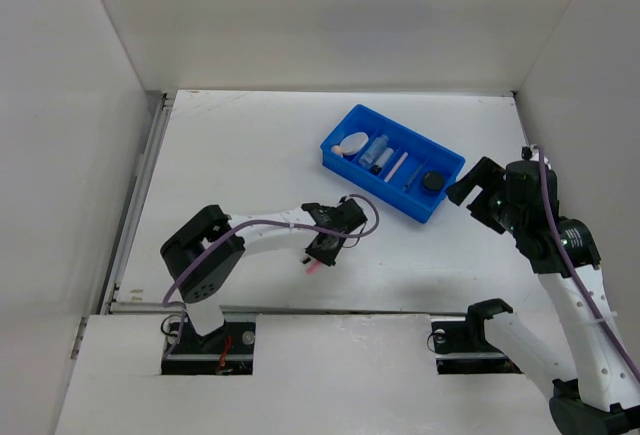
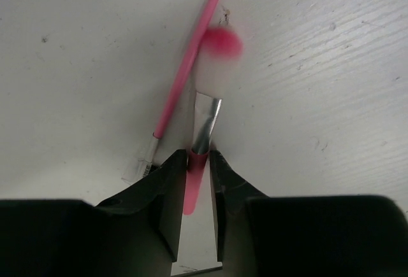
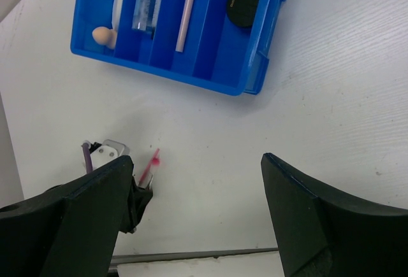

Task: Organize the makeup

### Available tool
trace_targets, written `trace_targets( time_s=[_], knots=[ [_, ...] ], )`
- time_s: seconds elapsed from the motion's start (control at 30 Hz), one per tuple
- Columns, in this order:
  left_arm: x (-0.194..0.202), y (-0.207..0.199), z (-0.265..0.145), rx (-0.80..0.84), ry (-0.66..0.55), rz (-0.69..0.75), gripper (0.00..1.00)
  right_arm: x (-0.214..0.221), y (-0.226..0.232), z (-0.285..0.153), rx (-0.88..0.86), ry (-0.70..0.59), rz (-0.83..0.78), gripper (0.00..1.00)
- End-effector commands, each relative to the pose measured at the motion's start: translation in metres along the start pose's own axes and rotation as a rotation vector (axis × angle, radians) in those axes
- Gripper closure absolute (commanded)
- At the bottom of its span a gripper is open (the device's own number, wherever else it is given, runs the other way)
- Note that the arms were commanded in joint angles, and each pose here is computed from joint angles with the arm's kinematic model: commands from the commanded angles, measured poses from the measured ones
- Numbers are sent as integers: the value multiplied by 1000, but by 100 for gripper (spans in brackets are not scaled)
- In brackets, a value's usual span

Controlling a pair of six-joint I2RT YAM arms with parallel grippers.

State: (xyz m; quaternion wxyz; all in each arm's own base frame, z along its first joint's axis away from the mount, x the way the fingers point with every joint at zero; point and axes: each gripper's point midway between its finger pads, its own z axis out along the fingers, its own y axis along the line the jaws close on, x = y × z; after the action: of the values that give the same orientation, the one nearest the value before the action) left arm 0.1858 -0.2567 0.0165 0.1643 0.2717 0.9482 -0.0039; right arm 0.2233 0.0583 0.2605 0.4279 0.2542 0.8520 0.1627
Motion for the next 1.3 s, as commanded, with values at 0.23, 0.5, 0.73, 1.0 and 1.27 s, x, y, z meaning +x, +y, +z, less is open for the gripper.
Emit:
trace_targets(
  time_s=[0.23, 0.5, 0.73, 1.0, 1.27],
  knots=[
    [-13, -23, -15, 110, 25, 53, 100, -13, 11, -1, -43, -48, 16, 12],
    [-102, -21, -109, 160, -280, 163, 100, -16, 5, -1, -10, -67, 7, 12],
    [-212, -52, -119, 224, -446, 198, 100, -14, 6, -1, -18, -60, 7, 12],
    [-310, -73, -107, 368, -570, 171, 100, -15, 4, -5, -11, -66, 16, 12],
    [-352, -80, -71, 379, -625, 138, 100, -9, 2, -1, -6, -46, 23, 12]
  ],
)
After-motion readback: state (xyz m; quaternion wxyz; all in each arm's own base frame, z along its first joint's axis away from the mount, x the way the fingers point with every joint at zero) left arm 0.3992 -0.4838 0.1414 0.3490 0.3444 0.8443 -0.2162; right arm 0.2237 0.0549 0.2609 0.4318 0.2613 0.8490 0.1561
